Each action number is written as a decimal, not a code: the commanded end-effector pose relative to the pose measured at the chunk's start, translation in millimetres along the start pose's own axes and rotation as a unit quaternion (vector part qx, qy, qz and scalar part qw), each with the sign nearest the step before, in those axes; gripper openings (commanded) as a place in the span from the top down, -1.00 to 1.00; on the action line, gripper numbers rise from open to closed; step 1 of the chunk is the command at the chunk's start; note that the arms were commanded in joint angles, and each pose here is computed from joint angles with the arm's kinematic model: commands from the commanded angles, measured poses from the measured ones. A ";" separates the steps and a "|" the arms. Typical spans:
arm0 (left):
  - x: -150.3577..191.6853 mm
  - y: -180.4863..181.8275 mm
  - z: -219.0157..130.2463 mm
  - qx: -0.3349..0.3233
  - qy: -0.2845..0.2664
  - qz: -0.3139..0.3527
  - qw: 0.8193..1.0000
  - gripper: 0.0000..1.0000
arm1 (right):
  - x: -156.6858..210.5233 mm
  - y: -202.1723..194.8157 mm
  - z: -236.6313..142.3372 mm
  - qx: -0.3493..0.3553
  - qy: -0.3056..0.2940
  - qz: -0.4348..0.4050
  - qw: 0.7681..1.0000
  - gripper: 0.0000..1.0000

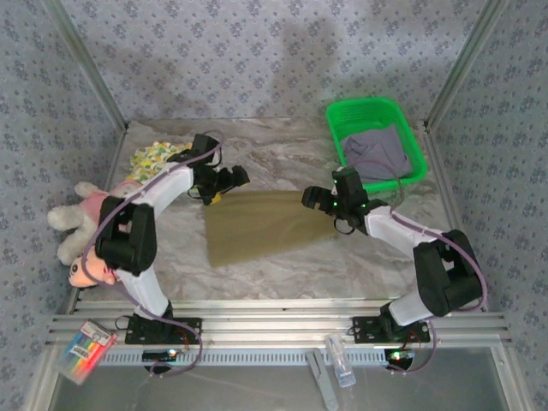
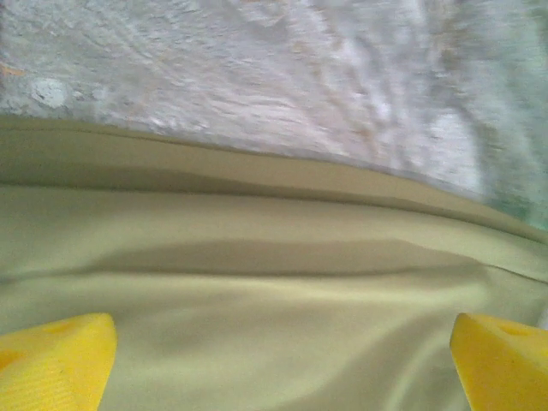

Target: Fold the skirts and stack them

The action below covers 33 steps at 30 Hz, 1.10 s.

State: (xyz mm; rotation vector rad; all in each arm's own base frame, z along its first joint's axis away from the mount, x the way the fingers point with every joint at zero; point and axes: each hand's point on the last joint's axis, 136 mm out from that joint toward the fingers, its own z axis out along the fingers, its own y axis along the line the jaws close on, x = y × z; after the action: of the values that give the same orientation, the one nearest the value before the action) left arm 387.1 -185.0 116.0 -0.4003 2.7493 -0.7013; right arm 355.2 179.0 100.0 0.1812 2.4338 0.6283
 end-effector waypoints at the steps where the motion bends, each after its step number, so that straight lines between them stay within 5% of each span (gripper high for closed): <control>1: 41.2 -6.3 -13.8 0.009 0.028 -0.016 0.999 -1.00 | 38.6 -4.0 -2.7 0.010 0.072 0.003 0.997 -0.96; 7: 104.5 21.1 -28.2 0.005 0.056 -0.064 0.996 -1.00 | 72.9 -65.6 -29.5 0.166 0.105 0.092 0.976 -1.00; 15: 156.0 73.4 -45.2 -0.004 0.045 -0.139 0.989 -0.99 | 77.1 -42.9 -26.2 0.069 0.088 0.168 0.979 -0.95; 20: 151.3 44.5 -31.7 0.087 0.074 -0.151 0.982 -1.00 | 70.5 -36.8 -17.7 0.039 0.056 0.208 0.976 -0.88; 33: 137.4 33.3 -15.9 0.055 0.087 -0.116 0.988 -0.99 | 68.7 -29.0 -4.7 0.010 0.033 0.238 0.971 -0.79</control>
State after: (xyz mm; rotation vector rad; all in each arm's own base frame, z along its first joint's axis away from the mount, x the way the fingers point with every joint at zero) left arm 241.6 -185.8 78.8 -0.7323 2.8402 -0.9355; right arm 296.8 165.4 55.4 0.7460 2.4869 0.7932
